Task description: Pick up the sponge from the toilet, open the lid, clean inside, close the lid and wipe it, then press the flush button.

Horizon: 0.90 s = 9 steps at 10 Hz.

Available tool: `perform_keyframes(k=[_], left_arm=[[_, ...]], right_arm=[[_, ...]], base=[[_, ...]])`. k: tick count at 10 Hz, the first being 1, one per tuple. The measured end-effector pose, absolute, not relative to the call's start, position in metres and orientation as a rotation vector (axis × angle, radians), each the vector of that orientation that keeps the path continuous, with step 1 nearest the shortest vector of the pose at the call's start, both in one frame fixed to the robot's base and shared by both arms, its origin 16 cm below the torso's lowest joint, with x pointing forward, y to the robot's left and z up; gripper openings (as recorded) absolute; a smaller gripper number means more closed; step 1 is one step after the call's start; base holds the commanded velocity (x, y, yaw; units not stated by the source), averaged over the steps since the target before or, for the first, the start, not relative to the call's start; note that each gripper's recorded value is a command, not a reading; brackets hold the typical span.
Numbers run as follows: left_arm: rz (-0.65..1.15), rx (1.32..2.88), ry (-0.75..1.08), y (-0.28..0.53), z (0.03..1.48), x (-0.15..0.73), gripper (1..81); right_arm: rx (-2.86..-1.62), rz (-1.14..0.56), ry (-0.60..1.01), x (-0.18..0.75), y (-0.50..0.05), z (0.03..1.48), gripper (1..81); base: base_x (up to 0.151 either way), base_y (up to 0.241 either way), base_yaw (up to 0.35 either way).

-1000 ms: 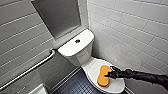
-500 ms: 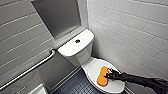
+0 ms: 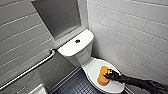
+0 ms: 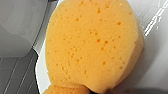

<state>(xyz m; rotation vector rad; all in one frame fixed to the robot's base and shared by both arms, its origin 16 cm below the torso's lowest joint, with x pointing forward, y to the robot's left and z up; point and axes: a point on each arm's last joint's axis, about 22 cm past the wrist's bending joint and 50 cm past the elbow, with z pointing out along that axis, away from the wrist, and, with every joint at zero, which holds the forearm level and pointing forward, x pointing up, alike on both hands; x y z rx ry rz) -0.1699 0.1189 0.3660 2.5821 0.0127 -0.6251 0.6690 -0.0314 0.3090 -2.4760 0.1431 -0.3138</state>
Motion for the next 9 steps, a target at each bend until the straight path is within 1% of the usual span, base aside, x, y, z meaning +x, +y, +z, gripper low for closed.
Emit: perform_keyframes(k=[3,6,9], left_arm=[[-0.624,2.581,0.012,0.118,0.366,-0.170,81.1],[-0.621,2.578,0.014,0.115,0.366,-0.169,81.1],[-0.622,2.578,0.012,0.115,0.366,-0.169,81.1]], right_arm=[[-2.443,-0.328,0.147,0.663,-0.049,0.315,1.0],[-2.429,-0.282,0.152,0.635,-0.106,0.327,1.0],[-2.445,-0.209,0.215,0.562,-0.177,0.322,1.0]], base=[[0.000,0.000,0.000],[0.000,0.000,0.000],[0.000,0.000,0.000]])
